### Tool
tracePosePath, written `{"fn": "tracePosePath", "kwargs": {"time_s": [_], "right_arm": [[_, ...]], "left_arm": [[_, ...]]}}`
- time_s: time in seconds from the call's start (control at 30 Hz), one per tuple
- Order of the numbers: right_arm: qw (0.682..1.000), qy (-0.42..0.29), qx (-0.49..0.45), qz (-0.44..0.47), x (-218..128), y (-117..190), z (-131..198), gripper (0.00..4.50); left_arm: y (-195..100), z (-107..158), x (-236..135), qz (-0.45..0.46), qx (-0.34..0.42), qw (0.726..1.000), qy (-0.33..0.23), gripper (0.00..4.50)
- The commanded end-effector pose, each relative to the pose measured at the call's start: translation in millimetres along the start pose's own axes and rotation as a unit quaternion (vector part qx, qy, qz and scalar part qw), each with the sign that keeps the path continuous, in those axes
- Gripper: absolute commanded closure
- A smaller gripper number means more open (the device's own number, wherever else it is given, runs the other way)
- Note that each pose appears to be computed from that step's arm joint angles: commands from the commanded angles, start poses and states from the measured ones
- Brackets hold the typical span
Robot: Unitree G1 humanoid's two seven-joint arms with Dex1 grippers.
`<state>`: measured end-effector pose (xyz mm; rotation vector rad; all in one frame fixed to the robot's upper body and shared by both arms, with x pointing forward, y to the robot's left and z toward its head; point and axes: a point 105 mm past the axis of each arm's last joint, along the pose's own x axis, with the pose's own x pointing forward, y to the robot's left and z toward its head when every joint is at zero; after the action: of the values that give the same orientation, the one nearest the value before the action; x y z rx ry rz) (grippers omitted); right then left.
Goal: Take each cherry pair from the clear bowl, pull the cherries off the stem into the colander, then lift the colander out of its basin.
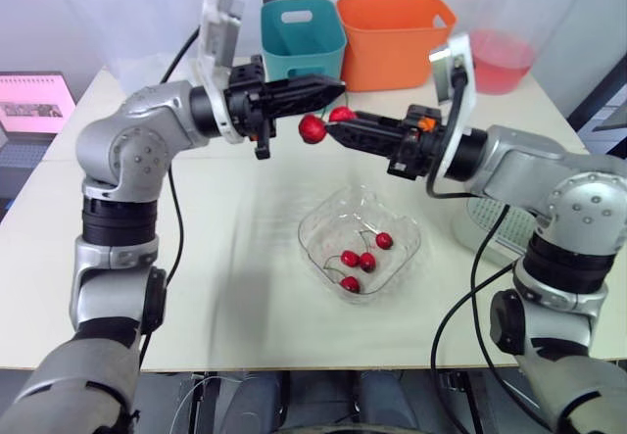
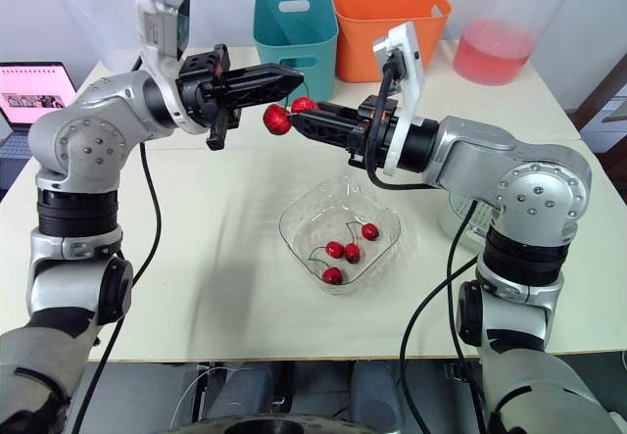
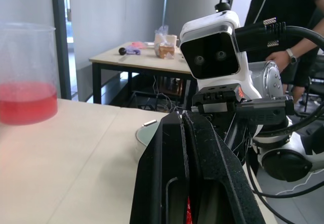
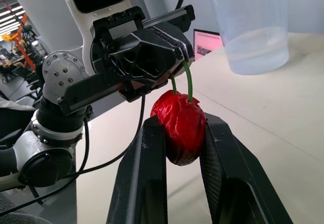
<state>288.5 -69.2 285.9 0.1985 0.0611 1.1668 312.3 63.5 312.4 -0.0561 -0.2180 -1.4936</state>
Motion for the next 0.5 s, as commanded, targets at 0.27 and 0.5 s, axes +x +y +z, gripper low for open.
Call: {"fn": "tracePosePath", "kwargs": {"time_s": [0.27, 0.5], "right_arm": [[0.999, 0.046, -0.015, 0.001, -8.5, 1.9, -26.9, 3.95], [0.998, 0.055, -0.019, -0.004, -11.3, -0.4, -36.1, 3.95]], "left_arm": [[0.0, 19.8, -0.7, -0.001, 0.033, 0.999, -0.012, 4.50], [-0.2, 17.1, -0.5, -0.003, 0.029, 1.000, -0.010, 4.50]]}}
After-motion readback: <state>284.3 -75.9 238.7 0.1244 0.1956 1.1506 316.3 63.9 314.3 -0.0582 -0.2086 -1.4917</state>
